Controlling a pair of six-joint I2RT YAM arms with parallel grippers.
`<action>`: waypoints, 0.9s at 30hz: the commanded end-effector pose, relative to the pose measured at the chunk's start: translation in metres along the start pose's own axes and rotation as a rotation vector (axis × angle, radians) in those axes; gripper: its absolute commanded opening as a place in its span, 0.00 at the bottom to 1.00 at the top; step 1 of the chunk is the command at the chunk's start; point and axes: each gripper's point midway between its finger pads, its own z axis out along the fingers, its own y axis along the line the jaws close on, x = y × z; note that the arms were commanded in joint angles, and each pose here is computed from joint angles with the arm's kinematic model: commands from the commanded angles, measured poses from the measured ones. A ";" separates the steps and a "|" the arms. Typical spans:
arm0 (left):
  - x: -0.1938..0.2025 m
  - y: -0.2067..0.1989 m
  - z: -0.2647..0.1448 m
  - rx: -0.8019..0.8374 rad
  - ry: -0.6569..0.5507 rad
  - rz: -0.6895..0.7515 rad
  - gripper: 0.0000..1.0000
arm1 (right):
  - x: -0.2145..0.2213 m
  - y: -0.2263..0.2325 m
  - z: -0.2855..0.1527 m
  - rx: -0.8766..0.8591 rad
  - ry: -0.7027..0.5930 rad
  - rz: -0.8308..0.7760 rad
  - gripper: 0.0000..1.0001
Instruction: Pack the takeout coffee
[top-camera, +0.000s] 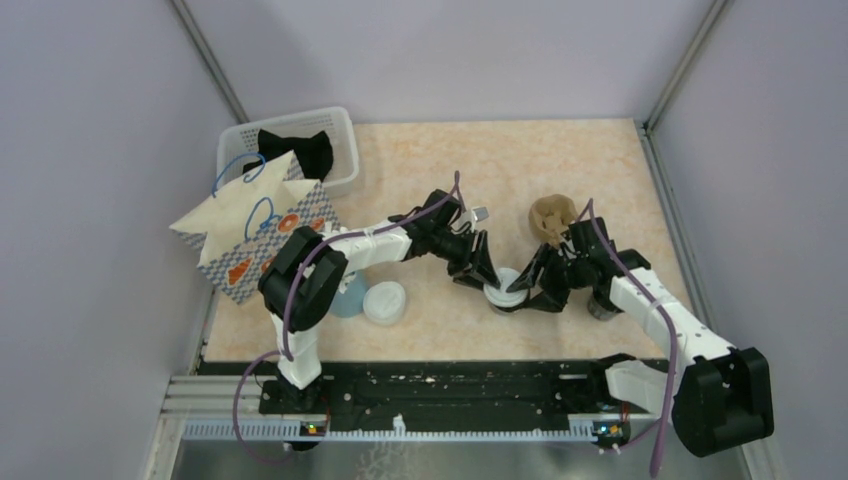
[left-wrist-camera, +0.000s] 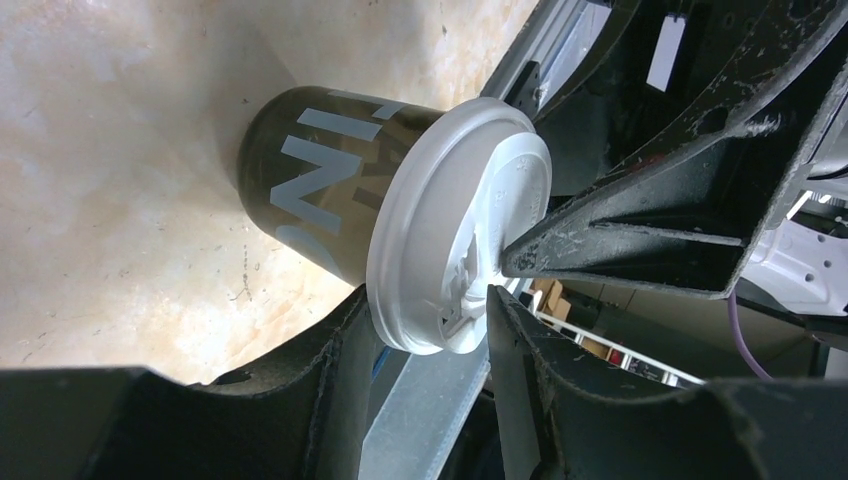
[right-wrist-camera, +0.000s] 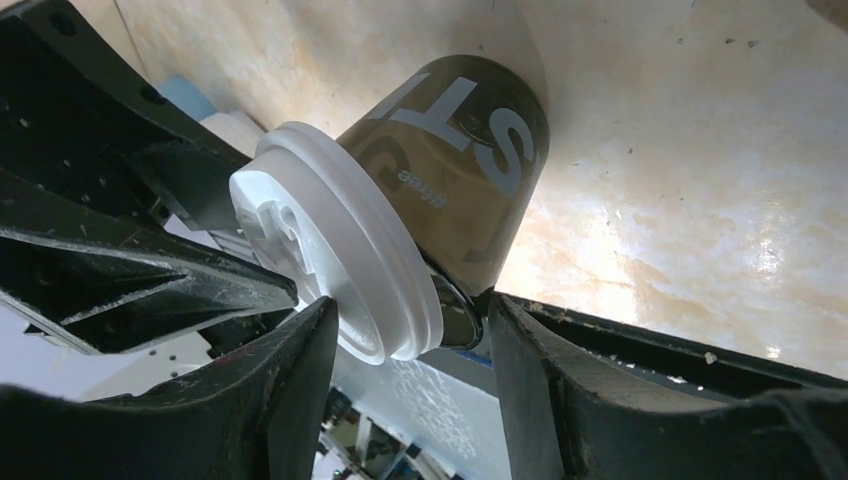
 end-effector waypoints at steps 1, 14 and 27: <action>-0.001 -0.026 -0.007 0.074 -0.015 0.063 0.51 | 0.002 0.014 -0.006 -0.046 0.017 -0.050 0.59; 0.002 -0.021 -0.008 0.039 -0.032 0.058 0.54 | -0.029 0.035 -0.002 -0.074 -0.043 -0.098 0.59; -0.003 -0.015 -0.004 0.012 -0.051 0.057 0.55 | -0.044 0.040 0.008 -0.071 -0.041 -0.206 0.61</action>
